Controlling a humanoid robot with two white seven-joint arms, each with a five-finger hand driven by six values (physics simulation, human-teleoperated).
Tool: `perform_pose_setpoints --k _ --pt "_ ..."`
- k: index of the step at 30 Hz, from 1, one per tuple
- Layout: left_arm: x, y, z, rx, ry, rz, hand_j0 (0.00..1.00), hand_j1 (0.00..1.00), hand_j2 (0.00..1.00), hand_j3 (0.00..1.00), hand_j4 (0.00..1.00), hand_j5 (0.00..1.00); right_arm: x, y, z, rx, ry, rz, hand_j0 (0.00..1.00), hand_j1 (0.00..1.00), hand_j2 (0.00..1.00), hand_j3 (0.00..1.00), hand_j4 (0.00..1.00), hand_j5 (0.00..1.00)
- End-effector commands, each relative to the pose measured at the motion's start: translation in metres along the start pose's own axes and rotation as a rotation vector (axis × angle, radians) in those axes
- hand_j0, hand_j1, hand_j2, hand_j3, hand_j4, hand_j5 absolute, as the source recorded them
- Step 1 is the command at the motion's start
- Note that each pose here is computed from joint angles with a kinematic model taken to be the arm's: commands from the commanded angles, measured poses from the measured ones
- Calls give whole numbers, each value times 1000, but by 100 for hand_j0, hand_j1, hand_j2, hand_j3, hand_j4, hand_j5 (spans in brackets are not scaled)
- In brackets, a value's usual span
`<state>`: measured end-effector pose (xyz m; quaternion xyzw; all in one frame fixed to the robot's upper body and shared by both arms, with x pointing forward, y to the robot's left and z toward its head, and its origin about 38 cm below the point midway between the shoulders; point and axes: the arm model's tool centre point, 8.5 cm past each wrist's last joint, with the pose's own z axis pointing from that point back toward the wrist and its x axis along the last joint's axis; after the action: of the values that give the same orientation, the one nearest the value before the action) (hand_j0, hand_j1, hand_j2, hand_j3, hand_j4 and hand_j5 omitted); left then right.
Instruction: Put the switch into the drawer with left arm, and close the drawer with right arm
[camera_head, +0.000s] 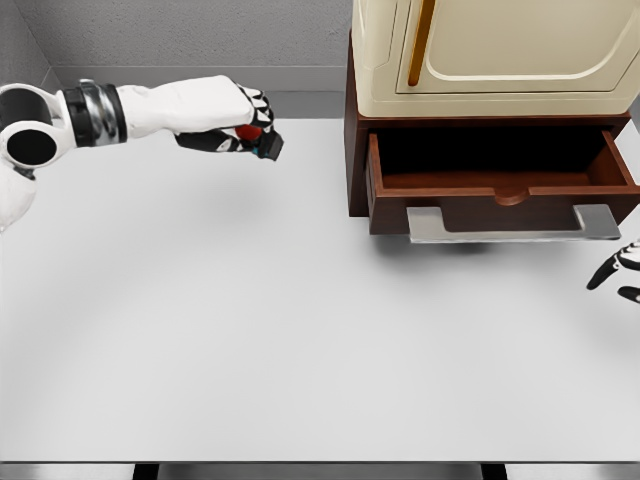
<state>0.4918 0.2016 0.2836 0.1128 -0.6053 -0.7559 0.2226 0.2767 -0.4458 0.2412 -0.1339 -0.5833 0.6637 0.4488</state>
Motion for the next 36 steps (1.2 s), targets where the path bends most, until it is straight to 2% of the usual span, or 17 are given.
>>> perform_pose_setpoints --k 1,3,8,13,15,20,22,25,28,30,32,36 --pt "14 4 -20 30 -56 17 33 33 33 33 33 33 0 0 0 -1 -2 -7 55 55 55 55 55 55" --pt "30 12 -32 51 -104 -3 33 33 33 33 33 33 0 0 0 -1 -2 -7 55 55 55 55 55 55" --pt "66 35 -34 114 -232 -30 33 33 33 33 33 33 0 0 0 -1 -2 -7 55 55 55 55 55 55" --pt "81 59 -27 163 -292 -47 33 33 33 33 33 33 0 0 0 -1 -2 -7 55 55 55 55 55 55" --pt "80 67 -23 178 -301 -40 33 33 33 33 33 33 0 0 0 -1 -2 -7 55 55 55 55 55 55" --pt "85 65 -32 176 -318 -33 33 33 33 33 33 33 0 1 -1 0 -3 -8 55 55 55 55 55 55" --pt "95 65 -46 181 -352 -28 33 33 33 33 33 33 0 1 -1 0 -3 -8 55 55 55 55 55 55" --pt "97 59 -77 186 -373 30 33 33 33 33 33 33 0 1 -1 0 -3 -8 55 55 55 55 55 55" --pt "107 66 -88 198 -398 21 33 33 33 33 33 33 0 1 -1 0 -3 -8 55 55 55 55 55 55" --pt "107 64 -113 197 -401 67 33 33 33 33 33 33 0 1 -1 0 -3 -8 55 55 55 55 55 55" --pt "112 60 -141 169 -385 67 33 33 33 33 33 33 0 1 -1 2 -4 -10 55 55 55 55 55 55" --pt "125 57 -168 167 -414 119 34 34 34 34 34 34 0 2 -1 3 -5 -11 55 55 55 55 55 55"
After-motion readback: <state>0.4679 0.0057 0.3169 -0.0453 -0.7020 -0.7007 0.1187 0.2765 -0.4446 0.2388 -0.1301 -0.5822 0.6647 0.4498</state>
